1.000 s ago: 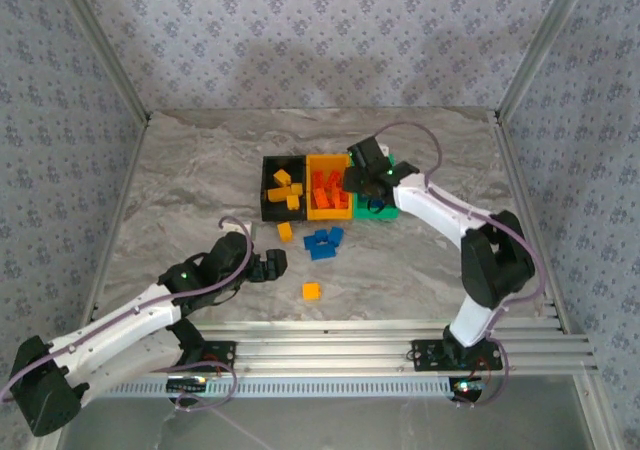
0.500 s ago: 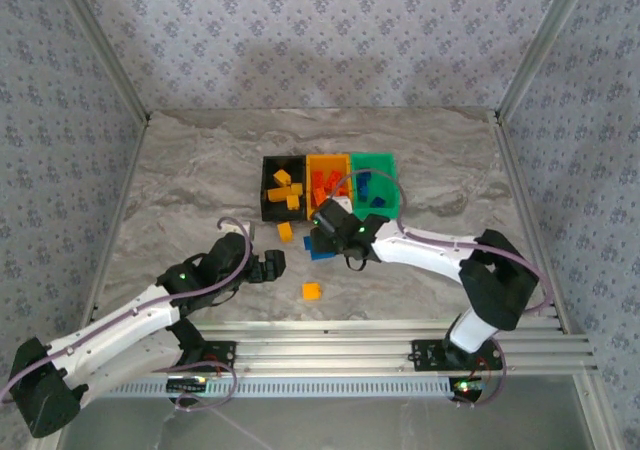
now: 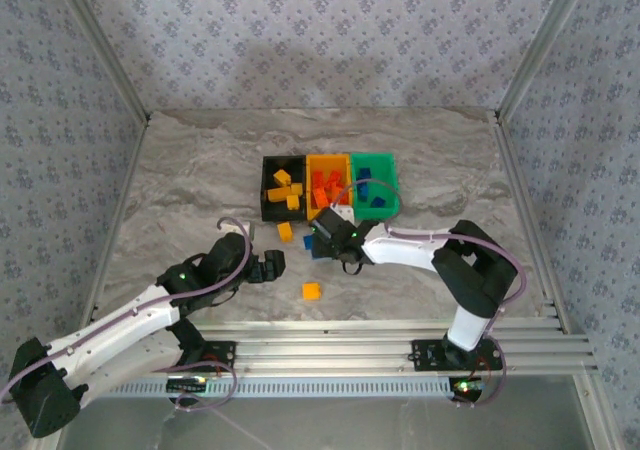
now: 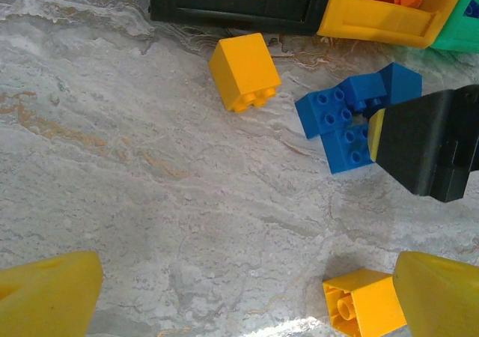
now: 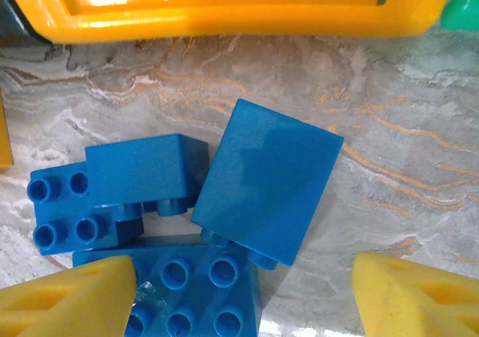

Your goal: Sort the legos into containers by color

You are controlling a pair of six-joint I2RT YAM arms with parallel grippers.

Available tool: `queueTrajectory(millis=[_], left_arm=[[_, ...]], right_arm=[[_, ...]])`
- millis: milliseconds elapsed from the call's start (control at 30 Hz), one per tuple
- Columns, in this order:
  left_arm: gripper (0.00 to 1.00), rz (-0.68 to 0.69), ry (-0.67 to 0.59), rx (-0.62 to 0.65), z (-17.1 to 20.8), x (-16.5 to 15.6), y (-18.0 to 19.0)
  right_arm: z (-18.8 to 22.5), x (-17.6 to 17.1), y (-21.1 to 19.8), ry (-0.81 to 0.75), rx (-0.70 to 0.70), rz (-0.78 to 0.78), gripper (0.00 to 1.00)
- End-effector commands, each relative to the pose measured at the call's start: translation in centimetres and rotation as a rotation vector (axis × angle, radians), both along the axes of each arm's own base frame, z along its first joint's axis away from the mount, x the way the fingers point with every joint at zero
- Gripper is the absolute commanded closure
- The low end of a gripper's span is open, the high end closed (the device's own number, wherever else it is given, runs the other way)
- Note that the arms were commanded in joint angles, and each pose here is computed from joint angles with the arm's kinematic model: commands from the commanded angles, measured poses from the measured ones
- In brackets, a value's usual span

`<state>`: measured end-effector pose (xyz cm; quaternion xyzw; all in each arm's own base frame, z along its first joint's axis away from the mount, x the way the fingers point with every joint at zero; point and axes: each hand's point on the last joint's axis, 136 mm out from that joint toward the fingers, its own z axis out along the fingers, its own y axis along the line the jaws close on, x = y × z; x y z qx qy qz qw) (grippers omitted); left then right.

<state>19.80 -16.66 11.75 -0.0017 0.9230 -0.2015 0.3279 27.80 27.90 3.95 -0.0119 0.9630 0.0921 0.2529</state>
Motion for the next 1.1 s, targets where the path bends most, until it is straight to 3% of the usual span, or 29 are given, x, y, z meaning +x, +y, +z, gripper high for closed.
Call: queueTrajectory(millis=[0, 400, 500, 533, 567, 833, 1067], left_arm=[[0.00, 0.027, -0.013, -0.001, 0.4, 0.2, 0.6], [0.00, 0.026, -0.011, -0.003, -0.2, 0.3, 0.5], [0.00, 0.024, -0.004, 0.000, -0.4, 0.4, 0.3], [0.00, 0.023, -0.004, 0.000, -0.3, 0.5, 0.3], [0.00, 0.020, -0.003, 0.002, -0.3, 0.5, 0.2], [0.00, 0.019, 0.002, 0.012, -0.4, 0.6, 0.2], [0.00, 0.020, -0.002, 0.012, -0.2, 0.7, 0.2]], right_arm=[[-1.9, -0.5, -2.5, 0.041, -0.068, -0.078, 0.24], [-0.5, -5.0, -8.0, 0.012, -0.048, -0.113, 0.24], [1.1, -4.5, -6.6, -0.029, -0.005, -0.036, 0.19], [1.6, -4.3, -6.0, -0.042, 0.002, -0.014, 0.04], [2.0, -4.2, -5.5, -0.049, 0.002, 0.008, 0.00], [0.0, -4.3, -4.0, 0.018, -0.095, 0.088, 0.01], [-2.3, -4.8, -4.8, 0.088, -0.201, 0.080, 0.09]])
